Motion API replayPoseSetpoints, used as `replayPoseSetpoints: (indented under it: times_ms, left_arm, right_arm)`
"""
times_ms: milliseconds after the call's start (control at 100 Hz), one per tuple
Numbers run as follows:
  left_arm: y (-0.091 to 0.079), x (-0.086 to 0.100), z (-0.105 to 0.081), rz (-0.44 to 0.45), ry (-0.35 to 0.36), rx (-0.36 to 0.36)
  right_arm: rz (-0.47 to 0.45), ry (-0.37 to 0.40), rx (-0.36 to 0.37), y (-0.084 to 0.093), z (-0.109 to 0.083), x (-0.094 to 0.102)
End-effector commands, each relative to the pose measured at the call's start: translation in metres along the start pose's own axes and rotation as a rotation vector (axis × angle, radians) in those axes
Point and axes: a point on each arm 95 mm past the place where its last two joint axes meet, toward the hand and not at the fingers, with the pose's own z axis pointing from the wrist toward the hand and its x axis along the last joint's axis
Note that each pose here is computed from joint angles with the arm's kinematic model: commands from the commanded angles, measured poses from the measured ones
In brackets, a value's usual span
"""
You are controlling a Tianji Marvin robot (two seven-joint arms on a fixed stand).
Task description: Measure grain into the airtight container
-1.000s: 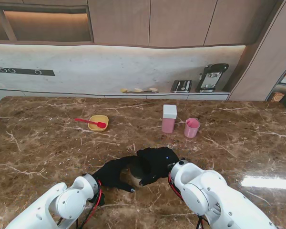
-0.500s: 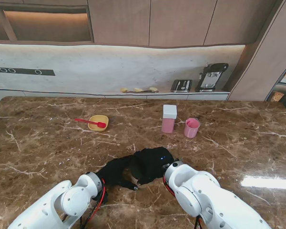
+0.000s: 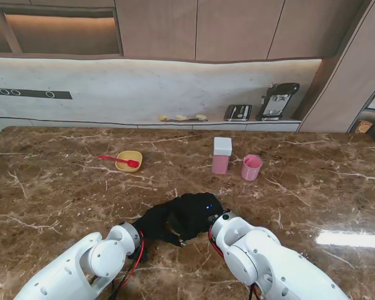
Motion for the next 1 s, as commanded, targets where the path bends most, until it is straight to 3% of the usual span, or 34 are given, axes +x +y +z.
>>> replayPoseSetpoints:
  times_ms: [0,230,650,770,990]
  left_arm:
    - [0.024,-0.015,-0.003,-0.022,-0.058,-0.067]
    - [0.029,-0.017,-0.003,-0.058,-0.093,-0.064]
    - [0.029,-0.02,-0.005,-0.045,-0.104,-0.08]
    - [0.028,-0.02,-0.004,-0.04,-0.099,-0.08]
    - [0.027,-0.02,-0.004,-0.033,-0.096,-0.085]
  right_arm:
    - [0.018,0.008,0.027,-0.007,0.0,0.004]
    - [0.012,0.03,0.07,-0.007,-0.002,0.003]
    - [0.036,0.175,0.169,0.001,-0.014,0.001]
    - [0.02,0.148,0.129,0.006,-0.015,0.001]
    - [-0.102,0.037,0.086,0.009,-0.009,-0.002]
